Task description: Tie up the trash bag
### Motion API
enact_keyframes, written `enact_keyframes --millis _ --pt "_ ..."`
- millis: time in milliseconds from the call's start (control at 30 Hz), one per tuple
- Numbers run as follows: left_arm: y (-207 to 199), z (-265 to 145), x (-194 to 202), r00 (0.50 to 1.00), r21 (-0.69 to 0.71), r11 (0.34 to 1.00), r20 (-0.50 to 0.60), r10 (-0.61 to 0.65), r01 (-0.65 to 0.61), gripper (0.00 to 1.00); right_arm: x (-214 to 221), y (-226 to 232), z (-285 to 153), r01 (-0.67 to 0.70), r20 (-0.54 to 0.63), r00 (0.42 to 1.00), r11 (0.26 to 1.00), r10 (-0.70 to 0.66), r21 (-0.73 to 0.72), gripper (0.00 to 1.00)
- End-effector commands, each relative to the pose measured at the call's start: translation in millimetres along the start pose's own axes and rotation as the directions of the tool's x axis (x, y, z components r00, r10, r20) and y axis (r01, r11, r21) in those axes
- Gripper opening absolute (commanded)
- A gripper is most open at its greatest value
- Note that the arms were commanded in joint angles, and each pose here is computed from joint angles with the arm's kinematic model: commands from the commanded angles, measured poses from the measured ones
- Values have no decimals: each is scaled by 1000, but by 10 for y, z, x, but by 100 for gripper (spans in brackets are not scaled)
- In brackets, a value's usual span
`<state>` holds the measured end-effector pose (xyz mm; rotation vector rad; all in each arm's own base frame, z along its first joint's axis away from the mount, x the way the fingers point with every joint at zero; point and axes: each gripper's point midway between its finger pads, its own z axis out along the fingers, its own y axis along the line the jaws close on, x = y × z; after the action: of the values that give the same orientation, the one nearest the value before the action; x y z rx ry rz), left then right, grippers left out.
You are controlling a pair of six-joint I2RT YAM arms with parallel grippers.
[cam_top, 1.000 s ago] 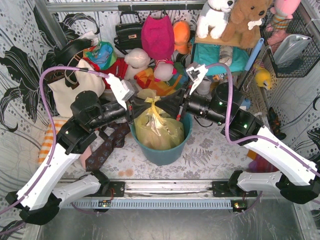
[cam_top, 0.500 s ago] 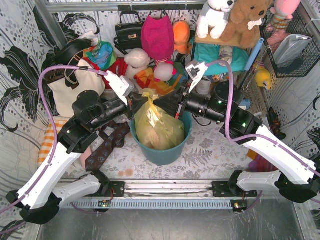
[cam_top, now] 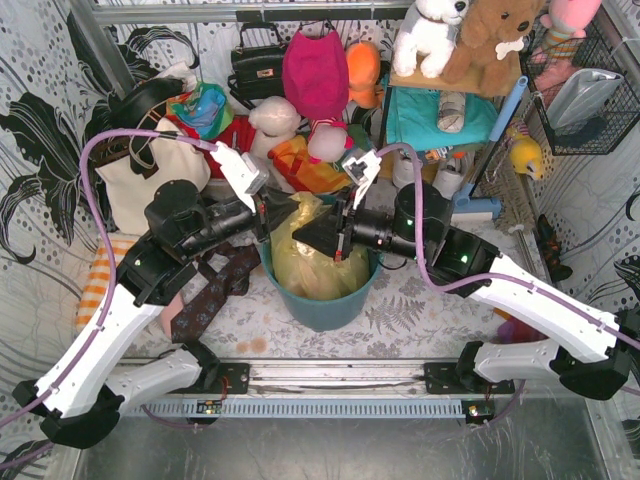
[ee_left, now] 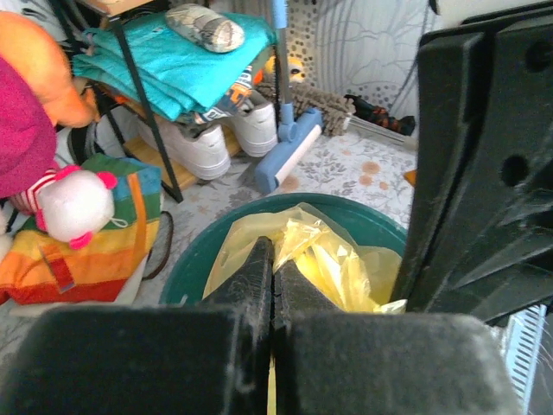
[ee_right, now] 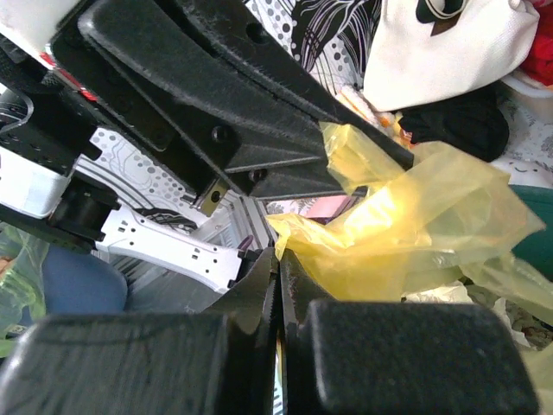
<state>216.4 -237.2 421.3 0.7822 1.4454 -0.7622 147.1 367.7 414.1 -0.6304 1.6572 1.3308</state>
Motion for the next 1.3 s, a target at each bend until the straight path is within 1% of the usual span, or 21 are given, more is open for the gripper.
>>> enact_keyframes --millis 0,100,267,600,767,1000,1267 --pt "-213 -60 -201 998 104 995 63 -12 5 0 -76 43 34 38 13 999 999 -38 5 0" --pt "-172 -95 -185 998 72 997 61 -18 13 0 -16 -31 29 68 -32 997 997 -66 49 0" --pt "-95 -134 -213 997 19 1000 77 -18 17 0 56 -78 8 107 -110 989 991 -98 76 0" --pt "-86 -93 -227 997 21 999 78 -29 28 0 246 -163 -42 130 -242 965 986 -101 108 0" --pt "-101 -106 -265 996 26 999 86 -32 29 0 281 -285 -37 155 -261 959 975 -111 157 0" --pt "-138 -131 -300 995 41 999 91 -36 32 0 270 -429 13 192 -258 957 957 -133 217 0" --pt "-209 -139 -239 996 80 996 75 -47 41 0 200 -645 -8 249 -250 953 914 -171 321 0"
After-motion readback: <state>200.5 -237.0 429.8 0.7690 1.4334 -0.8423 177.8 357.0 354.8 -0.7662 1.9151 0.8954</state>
